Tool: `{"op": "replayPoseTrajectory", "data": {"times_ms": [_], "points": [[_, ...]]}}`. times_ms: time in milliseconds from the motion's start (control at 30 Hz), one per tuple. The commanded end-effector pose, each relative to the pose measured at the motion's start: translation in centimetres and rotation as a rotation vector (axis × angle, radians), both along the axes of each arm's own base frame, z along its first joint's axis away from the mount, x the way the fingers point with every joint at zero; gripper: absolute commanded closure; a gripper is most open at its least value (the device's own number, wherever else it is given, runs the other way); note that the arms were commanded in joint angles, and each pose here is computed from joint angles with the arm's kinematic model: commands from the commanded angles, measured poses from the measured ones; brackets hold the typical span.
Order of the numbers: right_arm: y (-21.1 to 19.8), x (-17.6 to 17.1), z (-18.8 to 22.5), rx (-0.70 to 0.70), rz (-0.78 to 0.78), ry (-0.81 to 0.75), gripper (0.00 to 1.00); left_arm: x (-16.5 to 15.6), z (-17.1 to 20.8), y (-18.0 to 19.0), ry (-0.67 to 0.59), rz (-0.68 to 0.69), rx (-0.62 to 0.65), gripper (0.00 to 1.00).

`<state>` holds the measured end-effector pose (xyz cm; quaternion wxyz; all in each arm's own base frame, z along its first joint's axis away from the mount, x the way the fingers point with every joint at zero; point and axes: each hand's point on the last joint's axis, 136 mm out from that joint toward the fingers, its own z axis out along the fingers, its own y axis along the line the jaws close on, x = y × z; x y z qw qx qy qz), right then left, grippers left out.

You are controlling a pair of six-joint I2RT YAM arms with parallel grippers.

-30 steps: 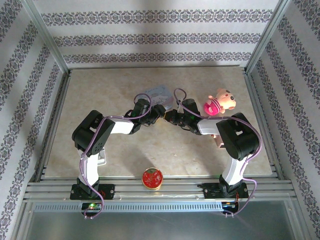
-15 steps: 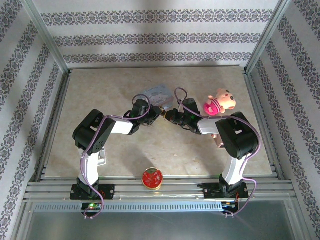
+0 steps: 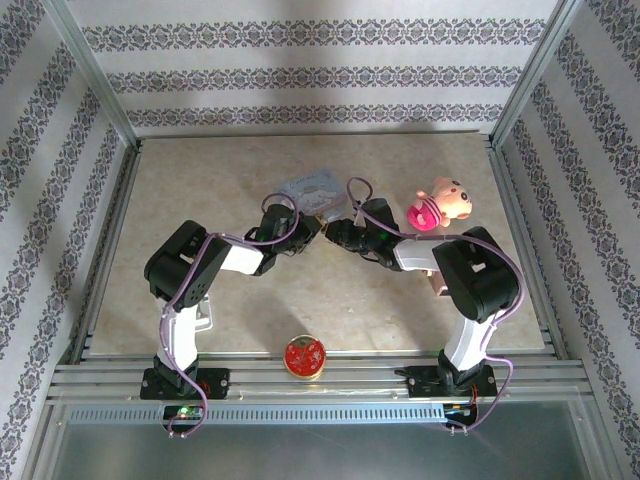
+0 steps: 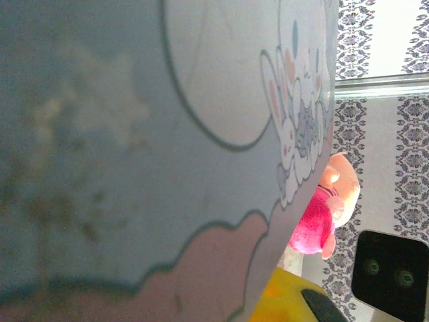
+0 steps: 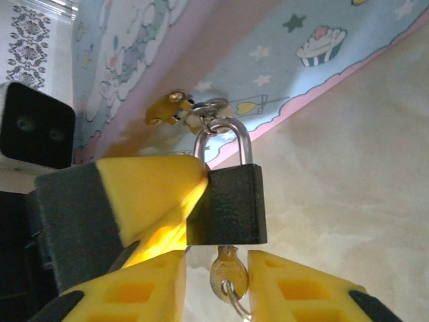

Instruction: Unlock the padlock with the key

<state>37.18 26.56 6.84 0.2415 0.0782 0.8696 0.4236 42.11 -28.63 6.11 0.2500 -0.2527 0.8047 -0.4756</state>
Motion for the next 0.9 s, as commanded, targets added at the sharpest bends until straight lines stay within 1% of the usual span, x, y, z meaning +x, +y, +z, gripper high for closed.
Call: {"op": "replayPoseTrajectory", "data": {"times_ms": [0,200,300,467,633,767,867], "points": [[-0.2,-0.5,2.4,-0.004,-0.010,-0.068,0.69,-2.9,-3.5,1.0,0.162,-0.012,0.027,1.00],[-1.7,-2.8,2.5,-0.113,-0.013,-0.077,0.66,-5.2,-3.8,1.3,0.235,-0.082,0.085,1.00],[-2.2,-4.3,2.3,-0.219,0.011,-0.078,0.70,-6.4,-3.5,1.7,0.270,-0.119,0.135,1.00],[-2.3,-6.6,2.2,-0.419,0.069,-0.100,0.71,-7.8,-2.5,2.2,0.311,-0.157,0.183,1.00],[-1.1,-7.8,2.0,-0.514,0.127,-0.122,0.73,-8.3,-2.3,1.9,0.351,-0.184,0.179,1.00],[0.1,-8.4,2.1,-0.620,0.174,-0.148,0.73,-8.5,-2.4,1.6,0.376,-0.201,0.177,1.00],[0.6,-8.4,1.9,-0.688,0.198,-0.156,0.70,-8.6,-2.7,1.6,0.390,-0.210,0.178,1.00]]}}
